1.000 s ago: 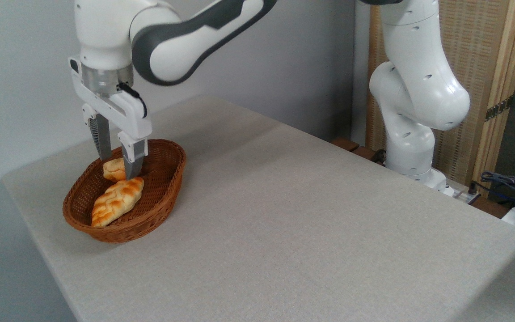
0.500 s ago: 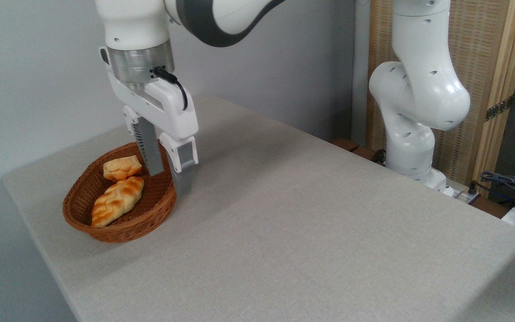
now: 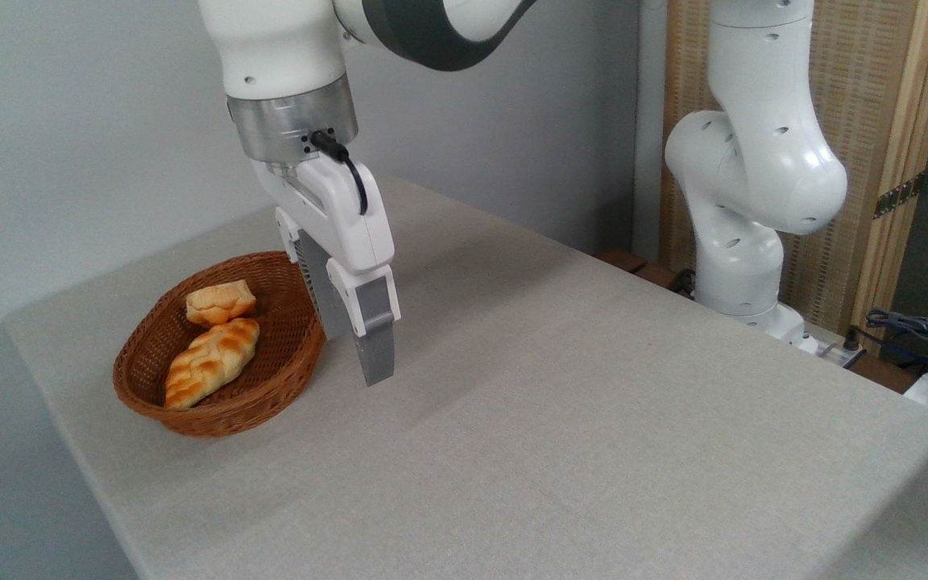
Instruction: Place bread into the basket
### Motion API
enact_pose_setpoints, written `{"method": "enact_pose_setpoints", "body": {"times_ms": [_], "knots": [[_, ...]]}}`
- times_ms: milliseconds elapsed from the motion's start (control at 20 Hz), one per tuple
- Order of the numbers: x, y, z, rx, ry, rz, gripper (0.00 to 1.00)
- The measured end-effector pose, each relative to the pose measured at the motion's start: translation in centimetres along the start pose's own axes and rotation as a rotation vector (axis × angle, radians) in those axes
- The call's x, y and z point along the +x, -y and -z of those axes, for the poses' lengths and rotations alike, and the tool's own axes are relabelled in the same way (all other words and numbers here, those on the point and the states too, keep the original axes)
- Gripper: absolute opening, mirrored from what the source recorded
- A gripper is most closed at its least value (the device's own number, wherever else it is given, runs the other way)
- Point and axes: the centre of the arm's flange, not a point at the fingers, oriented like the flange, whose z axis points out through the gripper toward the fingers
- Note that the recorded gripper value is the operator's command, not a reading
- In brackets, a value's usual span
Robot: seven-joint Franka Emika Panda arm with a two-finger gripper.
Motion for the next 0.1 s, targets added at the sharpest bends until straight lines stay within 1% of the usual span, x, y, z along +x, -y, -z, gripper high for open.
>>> {"method": "enact_pose_setpoints", "body": {"times_ms": [100], "knots": [[-0.01,-0.07,0.15,0.002,-0.001,0.0,1.0]]}}
